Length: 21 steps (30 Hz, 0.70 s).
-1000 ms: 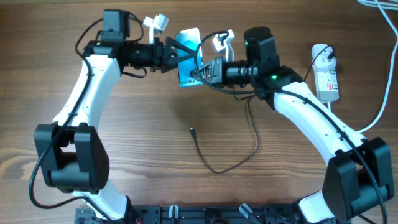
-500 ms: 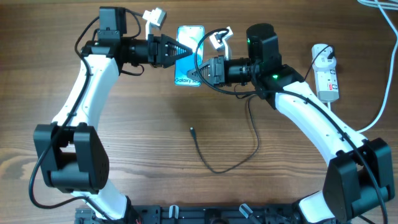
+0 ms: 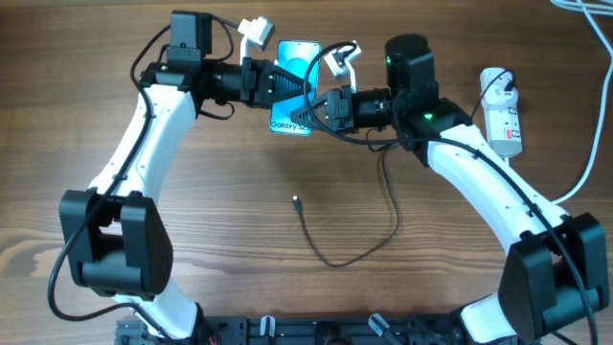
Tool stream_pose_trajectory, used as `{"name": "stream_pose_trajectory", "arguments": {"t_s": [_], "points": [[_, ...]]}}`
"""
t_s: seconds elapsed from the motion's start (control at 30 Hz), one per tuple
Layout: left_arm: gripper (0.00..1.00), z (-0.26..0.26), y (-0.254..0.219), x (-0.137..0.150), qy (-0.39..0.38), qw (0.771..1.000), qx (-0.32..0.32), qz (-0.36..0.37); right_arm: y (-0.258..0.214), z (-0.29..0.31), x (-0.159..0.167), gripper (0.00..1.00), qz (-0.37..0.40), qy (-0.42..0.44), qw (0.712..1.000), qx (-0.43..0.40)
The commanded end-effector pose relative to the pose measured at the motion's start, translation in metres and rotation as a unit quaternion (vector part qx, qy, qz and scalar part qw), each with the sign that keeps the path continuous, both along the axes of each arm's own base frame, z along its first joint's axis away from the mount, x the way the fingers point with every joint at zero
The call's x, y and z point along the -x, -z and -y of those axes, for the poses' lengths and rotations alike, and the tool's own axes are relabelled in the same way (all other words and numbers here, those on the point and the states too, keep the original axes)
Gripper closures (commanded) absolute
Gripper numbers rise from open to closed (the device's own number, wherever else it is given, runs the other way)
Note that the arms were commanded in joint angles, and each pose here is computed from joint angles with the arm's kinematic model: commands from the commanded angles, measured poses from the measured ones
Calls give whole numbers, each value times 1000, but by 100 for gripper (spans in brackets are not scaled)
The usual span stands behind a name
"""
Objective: Plug charger to phone and switch on socket
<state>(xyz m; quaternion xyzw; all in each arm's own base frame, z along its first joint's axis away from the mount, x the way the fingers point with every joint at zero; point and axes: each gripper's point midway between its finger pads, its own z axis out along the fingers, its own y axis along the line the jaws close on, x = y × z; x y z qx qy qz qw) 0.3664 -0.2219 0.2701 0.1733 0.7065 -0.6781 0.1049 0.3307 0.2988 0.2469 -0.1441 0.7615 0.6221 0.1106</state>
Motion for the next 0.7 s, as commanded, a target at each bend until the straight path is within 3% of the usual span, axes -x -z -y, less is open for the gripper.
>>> {"name": "stream_pose_trajectory", "arguments": {"t_s": [0.0, 0.27, 0.47, 0.53, 0.67], "points": [[62, 3, -36, 20, 34, 998, 37, 40, 4, 8, -5, 96, -4, 7, 1000, 1], [64, 1, -36, 18, 29, 998, 36, 41, 2, 22, -10, 96, -13, 11, 1000, -7], [87, 0, -36, 18, 29, 998, 36, 41, 6, 23, -7, 95, -24, 9, 1000, 0], [96, 0, -36, 18, 29, 998, 36, 41, 6, 23, -7, 80, -20, 8, 1000, 0], [96, -2, -30, 11, 10, 999, 18, 42, 6, 23, -7, 38, -20, 8, 1000, 0]]}}
